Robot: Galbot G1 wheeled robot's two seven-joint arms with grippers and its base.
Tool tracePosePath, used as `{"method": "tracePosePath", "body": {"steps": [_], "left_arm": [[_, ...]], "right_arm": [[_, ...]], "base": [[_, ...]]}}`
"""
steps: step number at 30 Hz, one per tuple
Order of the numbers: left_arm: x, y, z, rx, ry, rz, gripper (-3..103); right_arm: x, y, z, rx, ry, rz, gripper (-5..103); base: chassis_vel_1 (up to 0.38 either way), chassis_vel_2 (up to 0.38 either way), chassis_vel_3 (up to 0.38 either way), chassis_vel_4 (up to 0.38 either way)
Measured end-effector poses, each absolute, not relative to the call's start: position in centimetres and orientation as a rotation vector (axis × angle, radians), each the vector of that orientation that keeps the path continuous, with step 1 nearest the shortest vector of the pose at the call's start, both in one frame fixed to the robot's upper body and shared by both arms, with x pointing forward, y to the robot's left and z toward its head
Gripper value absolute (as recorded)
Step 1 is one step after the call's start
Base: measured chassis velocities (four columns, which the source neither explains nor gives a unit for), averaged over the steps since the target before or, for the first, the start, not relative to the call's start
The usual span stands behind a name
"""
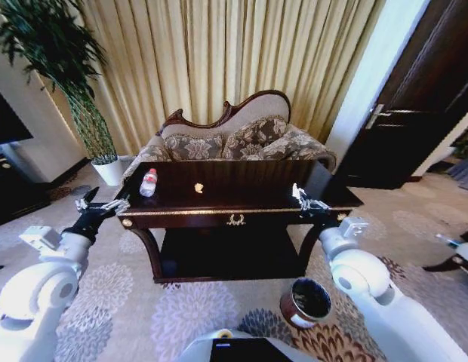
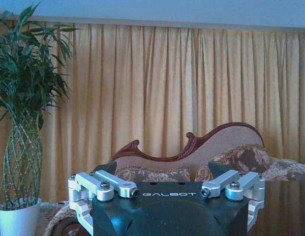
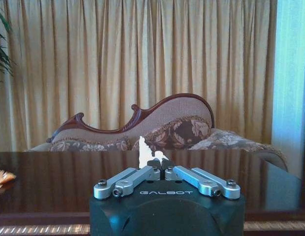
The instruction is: Move to the front of the table and place the trash on the table into the trash bin.
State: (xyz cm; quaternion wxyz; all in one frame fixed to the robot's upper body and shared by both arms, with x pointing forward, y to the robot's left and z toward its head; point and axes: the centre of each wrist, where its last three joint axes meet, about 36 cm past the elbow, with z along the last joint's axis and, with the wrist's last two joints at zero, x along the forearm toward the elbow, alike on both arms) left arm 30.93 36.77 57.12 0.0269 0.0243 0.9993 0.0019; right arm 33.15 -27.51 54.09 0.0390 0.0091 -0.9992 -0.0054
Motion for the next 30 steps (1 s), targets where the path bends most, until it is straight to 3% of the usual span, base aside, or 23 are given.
{"method": "tracePosePath", "body": {"steps": [13, 22, 30], "left_arm": [[30.8, 36.9, 56.9, 0.065, 3.089, -0.003, 100], [30.8, 37.0, 56.7, 0.060, 3.092, -0.010, 100], [31.0, 37.0, 56.7, 0.049, 3.079, -0.023, 100]], "right_arm": [[33.9, -28.5, 48.5, -0.045, -2.949, -0.027, 0], [33.8, -30.2, 40.0, -0.221, -2.691, 0.089, 0], [36.2, -32.0, 27.0, -0.446, -2.433, 0.184, 0]], "base": [[0.073, -0.070, -0.071, 0.068], [0.000, 0.000, 0.000, 0.000], [0.000, 0.000, 0.000, 0.000]]}}
